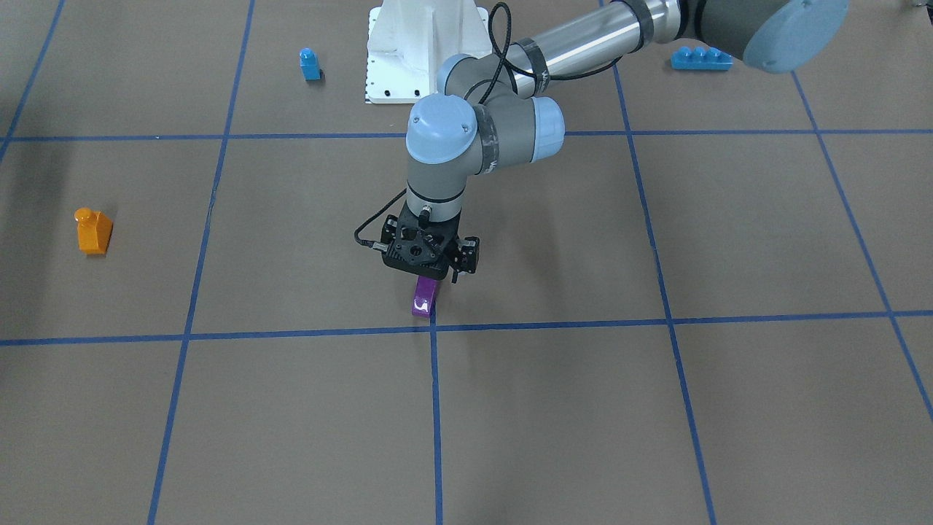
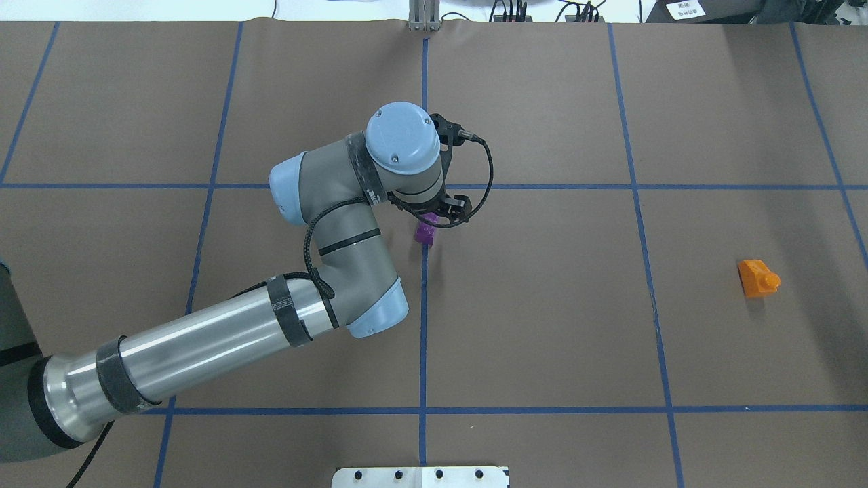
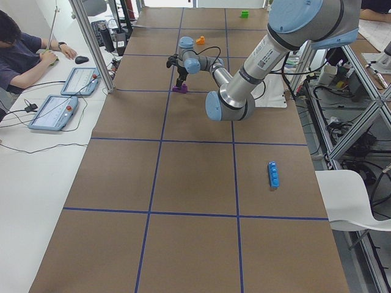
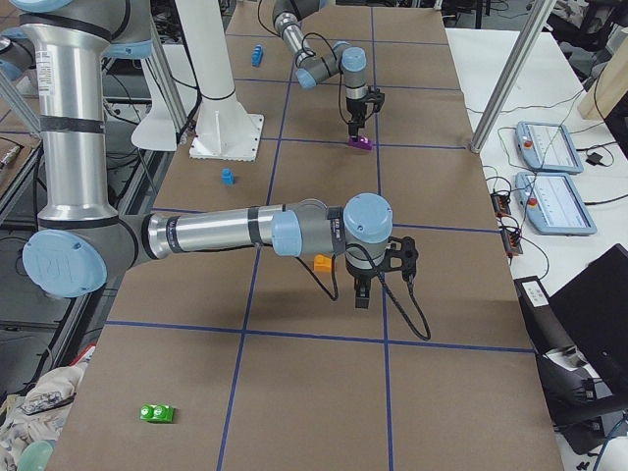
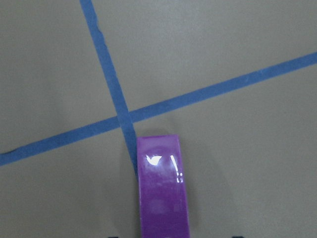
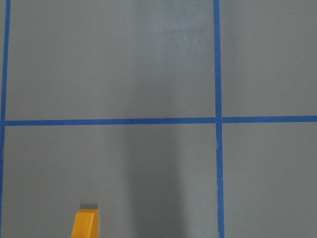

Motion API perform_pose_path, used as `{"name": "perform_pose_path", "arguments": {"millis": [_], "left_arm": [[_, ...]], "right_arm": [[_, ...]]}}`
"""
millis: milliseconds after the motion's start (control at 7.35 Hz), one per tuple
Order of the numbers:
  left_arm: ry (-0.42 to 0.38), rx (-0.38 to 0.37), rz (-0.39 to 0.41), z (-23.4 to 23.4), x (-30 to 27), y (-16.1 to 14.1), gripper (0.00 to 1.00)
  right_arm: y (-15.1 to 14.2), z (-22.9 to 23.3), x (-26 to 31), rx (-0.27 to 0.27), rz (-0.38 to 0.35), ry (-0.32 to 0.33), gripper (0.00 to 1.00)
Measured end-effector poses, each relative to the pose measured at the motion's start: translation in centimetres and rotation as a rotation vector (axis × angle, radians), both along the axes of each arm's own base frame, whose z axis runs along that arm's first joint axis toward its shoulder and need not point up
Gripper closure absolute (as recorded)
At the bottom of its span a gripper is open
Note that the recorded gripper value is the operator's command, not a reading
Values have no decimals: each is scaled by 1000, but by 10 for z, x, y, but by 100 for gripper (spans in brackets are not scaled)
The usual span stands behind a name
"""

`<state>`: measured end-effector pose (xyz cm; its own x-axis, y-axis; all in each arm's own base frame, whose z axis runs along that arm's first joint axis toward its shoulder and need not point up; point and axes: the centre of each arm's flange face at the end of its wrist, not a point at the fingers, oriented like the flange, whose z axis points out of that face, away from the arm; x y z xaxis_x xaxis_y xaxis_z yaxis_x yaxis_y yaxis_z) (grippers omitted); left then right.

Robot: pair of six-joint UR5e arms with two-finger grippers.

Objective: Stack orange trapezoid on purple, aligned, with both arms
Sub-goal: 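Lower the purple block onto the center grid line and open the left gripper, then raise the left gripper away while the right gripper reaches toward the orange block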

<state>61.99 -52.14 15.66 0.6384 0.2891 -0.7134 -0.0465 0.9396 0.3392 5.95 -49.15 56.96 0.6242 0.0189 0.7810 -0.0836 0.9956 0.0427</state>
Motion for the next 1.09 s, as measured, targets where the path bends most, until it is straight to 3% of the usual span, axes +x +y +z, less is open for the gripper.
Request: {"name": "perform_pose_path", "arguments": {"millis": [408,680,1089], "left_arm": [[29,-89,-23,-24,-86,-49,0],[-18,-128,-39,-49,-151,-46,0],[-93,-115,-39,-31,-228,-40,0]], "right_arm": [[2,-41,-32,28,-11,33,0],[16,-70,-86,35,2,65,0],[69,-43,-161,32,82,39,0]]}}
